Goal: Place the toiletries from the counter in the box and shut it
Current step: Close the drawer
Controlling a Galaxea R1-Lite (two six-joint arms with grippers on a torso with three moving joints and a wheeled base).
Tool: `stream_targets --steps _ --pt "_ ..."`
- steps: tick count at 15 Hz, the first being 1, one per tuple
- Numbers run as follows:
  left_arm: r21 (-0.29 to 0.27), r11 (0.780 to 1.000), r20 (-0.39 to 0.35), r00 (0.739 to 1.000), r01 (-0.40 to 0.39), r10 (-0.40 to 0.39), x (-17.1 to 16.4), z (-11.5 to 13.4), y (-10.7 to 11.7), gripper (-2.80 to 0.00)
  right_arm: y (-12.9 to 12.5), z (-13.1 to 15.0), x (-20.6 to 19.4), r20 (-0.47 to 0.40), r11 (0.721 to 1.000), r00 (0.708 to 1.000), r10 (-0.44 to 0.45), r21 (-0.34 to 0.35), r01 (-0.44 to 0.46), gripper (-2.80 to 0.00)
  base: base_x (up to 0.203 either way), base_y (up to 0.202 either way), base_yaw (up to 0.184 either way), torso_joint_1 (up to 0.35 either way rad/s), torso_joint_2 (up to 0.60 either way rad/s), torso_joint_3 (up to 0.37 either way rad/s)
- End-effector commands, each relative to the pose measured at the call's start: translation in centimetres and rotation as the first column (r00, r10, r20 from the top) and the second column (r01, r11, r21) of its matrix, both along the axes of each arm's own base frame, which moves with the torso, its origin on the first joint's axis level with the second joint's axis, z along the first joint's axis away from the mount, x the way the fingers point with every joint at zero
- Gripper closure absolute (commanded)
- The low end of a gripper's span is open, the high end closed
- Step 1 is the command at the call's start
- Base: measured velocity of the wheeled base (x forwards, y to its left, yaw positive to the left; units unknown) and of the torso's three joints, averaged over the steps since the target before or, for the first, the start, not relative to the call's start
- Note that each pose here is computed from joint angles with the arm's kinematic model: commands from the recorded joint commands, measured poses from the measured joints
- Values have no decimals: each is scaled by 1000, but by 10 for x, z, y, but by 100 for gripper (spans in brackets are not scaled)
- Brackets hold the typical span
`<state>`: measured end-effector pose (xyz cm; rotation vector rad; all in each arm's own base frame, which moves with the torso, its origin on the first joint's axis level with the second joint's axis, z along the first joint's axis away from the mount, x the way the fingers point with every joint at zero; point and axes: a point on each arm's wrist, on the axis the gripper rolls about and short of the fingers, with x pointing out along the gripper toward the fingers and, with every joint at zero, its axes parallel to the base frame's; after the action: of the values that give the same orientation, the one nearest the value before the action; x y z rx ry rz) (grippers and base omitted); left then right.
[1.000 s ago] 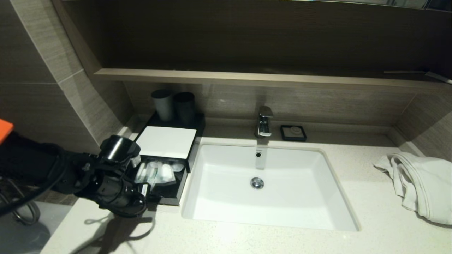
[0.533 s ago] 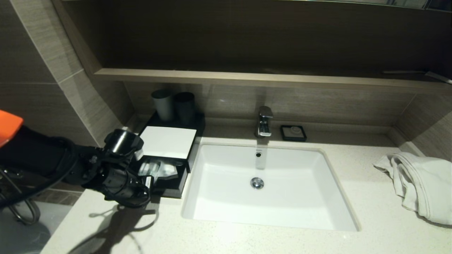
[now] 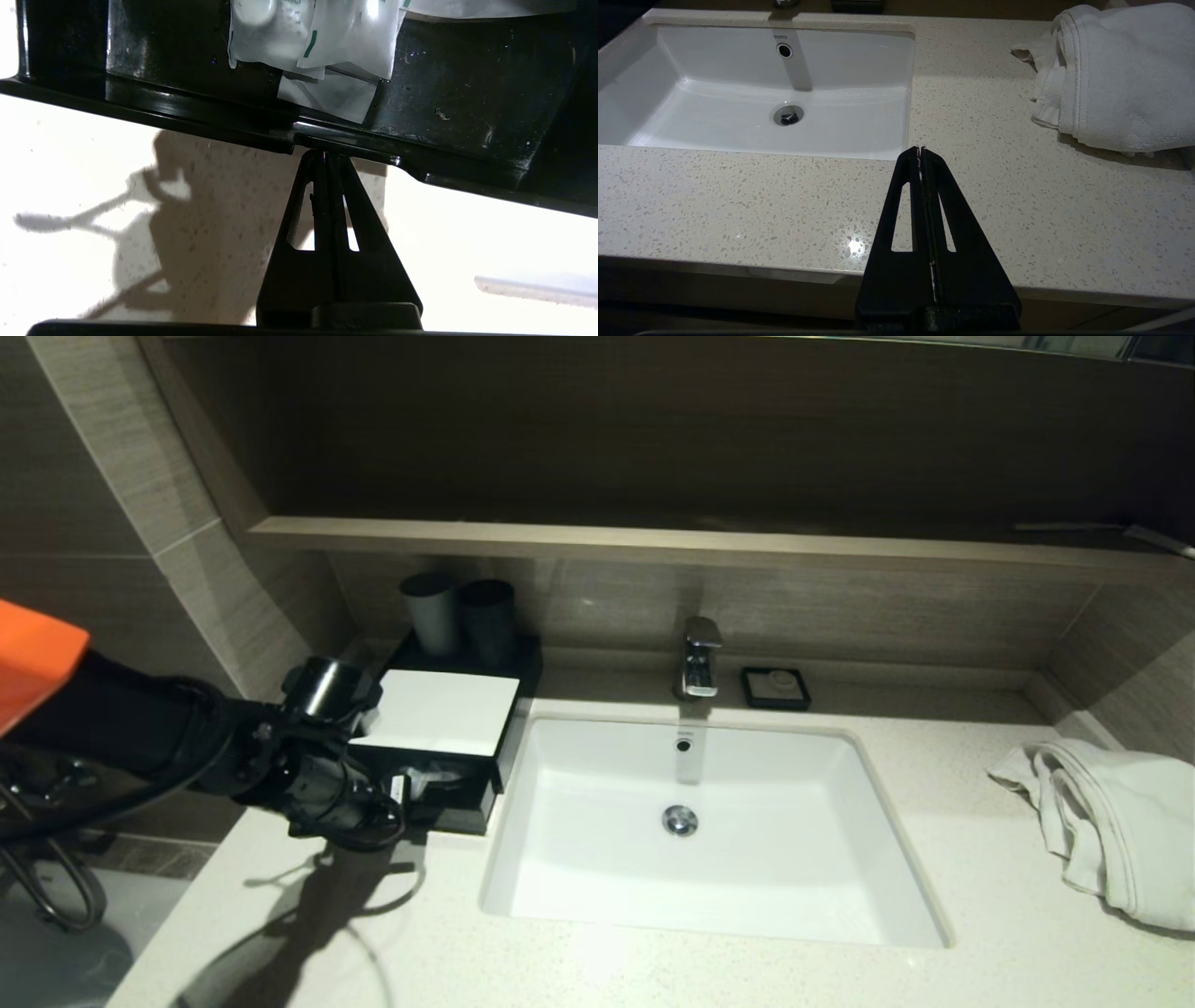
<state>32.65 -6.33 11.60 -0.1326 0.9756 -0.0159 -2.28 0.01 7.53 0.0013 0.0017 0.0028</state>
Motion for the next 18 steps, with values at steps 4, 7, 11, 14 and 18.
stream_targets --steps 4,7,11,14,18 --pt "-9 1000 32 999 -4 5 15 4 -3 0 0 0 0 0 1000 1000 0 0 0 0 0 0 0 0 0 0" --pt "-10 1000 42 999 -3 3 24 4 -5 0 0 0 0 0 1000 1000 0 0 0 0 0 0 0 0 0 0" --pt "-15 1000 66 998 -3 4 31 8 -6 0 0 0 0 0 1000 1000 0 0 0 0 0 0 0 0 0 0" --pt "-15 1000 68 998 -3 4 35 6 -7 0 0 0 0 0 1000 1000 0 0 0 0 0 0 0 0 0 0" --pt "-21 1000 96 995 -3 5 41 11 -8 0 0 0 0 0 1000 1000 0 0 0 0 0 0 0 0 0 0"
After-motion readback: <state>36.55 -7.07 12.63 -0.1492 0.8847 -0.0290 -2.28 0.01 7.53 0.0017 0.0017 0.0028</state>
